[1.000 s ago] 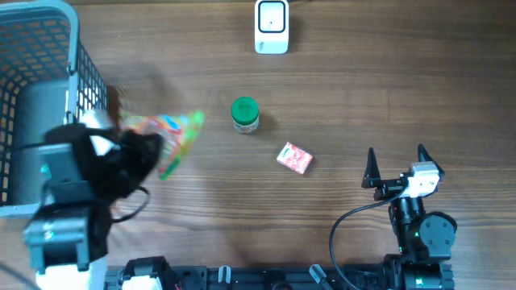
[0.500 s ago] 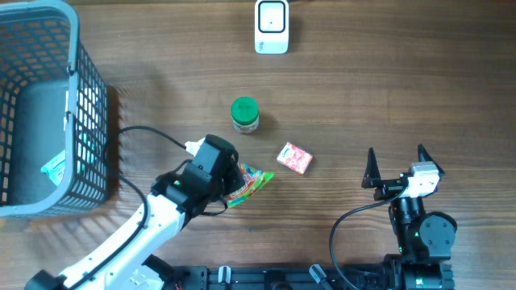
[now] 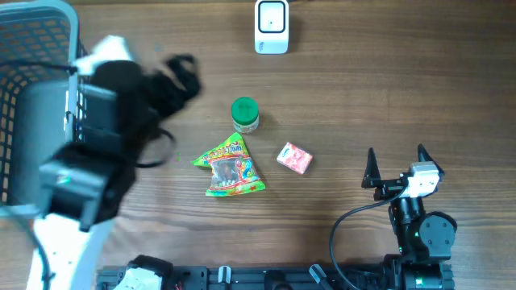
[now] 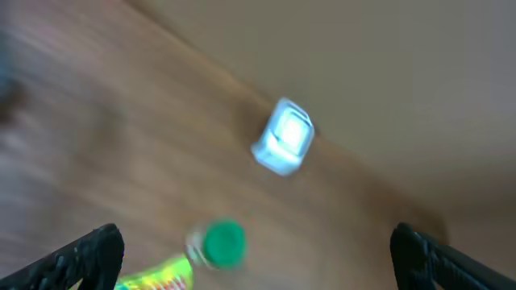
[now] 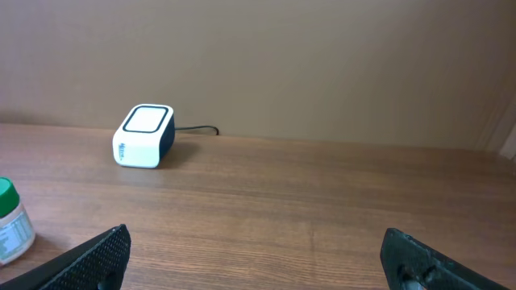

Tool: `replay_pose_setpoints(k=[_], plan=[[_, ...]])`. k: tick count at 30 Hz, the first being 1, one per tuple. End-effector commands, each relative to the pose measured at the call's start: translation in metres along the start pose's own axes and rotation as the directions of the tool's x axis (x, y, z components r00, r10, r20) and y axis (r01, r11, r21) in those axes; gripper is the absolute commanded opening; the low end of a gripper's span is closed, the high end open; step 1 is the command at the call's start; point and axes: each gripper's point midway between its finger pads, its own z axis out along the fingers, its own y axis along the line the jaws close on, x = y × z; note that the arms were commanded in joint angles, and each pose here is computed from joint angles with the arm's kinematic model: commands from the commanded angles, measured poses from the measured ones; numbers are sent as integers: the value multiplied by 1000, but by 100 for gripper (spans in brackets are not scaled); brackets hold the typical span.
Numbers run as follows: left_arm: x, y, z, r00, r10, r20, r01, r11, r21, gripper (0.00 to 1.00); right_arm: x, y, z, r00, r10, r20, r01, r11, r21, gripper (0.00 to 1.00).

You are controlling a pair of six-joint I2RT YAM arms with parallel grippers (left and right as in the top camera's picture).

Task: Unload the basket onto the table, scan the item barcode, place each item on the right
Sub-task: 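Carry the candy bag out and drop it below the jar, then reach into the basket with the left gripper and grasp the mint-green wipes pack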

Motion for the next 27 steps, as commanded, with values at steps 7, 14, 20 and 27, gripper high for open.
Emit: replay_pose_setpoints(k=[7,14,20,27], plan=[[-114,194,-45,612,-630,478,768,617,-170,100,-1,-3,0,1000,16,5,-16,1000,14,100],[-117,265,-22,494,-674,550,866,436,-245,100,-1,-3,0,1000,16,6,-16,1000,14,100],[-77,319,28,429,-719,547,885,214,-414,100,-1,-3,0,1000,16,6,-16,1000,14,100],[-15,362,52,163,-712,683,874,-217,-435,100,-1,-3,0,1000,16,6,-16,1000,14,100]])
